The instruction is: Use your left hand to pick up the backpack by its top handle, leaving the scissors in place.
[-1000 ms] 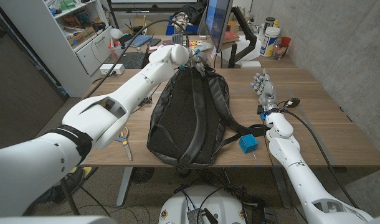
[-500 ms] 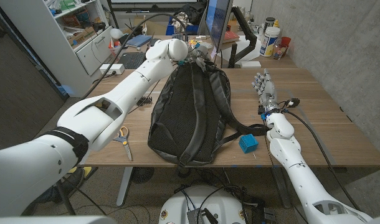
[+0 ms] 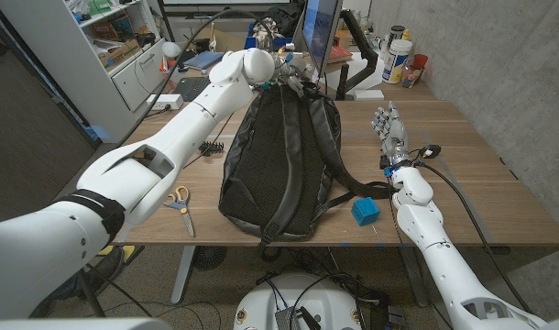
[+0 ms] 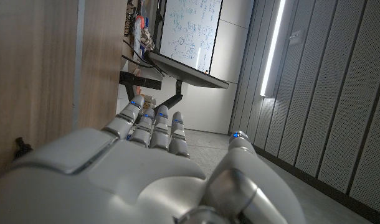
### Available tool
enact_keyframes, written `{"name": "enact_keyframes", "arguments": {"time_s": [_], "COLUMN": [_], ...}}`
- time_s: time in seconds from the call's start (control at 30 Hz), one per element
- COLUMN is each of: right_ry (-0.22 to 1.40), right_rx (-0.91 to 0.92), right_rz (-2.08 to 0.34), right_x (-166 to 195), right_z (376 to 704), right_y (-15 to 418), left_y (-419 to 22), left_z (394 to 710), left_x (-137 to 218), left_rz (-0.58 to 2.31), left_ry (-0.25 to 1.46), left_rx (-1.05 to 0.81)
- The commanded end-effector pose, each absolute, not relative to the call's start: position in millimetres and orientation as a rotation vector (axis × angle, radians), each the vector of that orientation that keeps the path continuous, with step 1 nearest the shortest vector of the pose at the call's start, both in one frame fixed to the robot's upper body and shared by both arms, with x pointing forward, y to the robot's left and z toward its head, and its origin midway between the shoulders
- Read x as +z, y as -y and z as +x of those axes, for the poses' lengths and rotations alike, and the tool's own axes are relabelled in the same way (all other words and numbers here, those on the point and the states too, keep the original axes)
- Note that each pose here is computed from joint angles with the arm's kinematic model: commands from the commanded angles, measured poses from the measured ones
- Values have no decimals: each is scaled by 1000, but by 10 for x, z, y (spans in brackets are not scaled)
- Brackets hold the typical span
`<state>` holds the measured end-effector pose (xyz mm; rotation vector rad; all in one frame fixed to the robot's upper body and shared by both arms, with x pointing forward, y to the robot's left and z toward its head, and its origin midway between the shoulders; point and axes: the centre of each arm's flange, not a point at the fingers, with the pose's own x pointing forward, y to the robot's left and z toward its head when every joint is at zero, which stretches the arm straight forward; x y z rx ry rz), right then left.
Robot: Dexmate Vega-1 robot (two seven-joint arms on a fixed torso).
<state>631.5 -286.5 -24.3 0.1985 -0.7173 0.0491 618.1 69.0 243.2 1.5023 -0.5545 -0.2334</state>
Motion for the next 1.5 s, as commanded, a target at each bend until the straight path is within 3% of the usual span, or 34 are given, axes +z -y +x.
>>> {"name": "enact_keyframes", "arguments": {"time_s": [0.03,1.5], "right_ry": [719,722], "right_rx": [50,52], "right_rz": [197,201], "right_x": [-235,-242], "right_z": [6305,6315], "right_y": [2855,2823], "left_y": [-718,-833], "left_z": [5995,5372], "left_x": [2586,3100], "left_rz": [1480,1411], "left_ry": [584,707], "left_rx": [-220,-164]}}
